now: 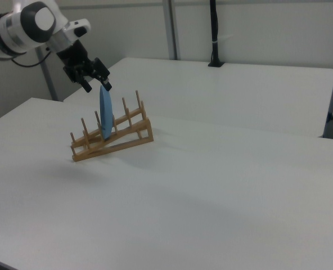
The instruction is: Place plate in plate rack
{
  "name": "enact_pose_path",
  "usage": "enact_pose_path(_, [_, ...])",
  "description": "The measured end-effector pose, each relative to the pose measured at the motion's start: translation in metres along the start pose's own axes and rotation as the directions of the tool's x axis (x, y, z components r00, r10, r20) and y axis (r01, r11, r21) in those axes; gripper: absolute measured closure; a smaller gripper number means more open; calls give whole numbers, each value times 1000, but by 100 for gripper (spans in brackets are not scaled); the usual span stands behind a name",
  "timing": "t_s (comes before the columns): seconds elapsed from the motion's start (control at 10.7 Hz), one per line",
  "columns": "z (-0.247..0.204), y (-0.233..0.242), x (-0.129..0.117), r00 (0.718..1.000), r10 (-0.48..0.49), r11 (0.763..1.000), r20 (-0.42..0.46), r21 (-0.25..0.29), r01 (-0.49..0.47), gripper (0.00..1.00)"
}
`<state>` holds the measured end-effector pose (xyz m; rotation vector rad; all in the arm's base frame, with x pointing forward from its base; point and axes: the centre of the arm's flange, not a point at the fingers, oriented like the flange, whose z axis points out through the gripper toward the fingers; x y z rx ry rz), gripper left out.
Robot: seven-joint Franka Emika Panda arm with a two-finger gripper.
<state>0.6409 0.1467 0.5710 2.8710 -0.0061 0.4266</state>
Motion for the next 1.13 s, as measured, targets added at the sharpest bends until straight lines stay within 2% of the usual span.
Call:
enact_pose_path(0.38, [-16,110,-23,981,-26,991,192,131,0,0])
enact_pose_path(0.75, [-8,162,-56,956,16,990,293,130,-57,0])
enact_pose_path(1.13, [-2,178,-64,950,26,990,313,126,-68,0])
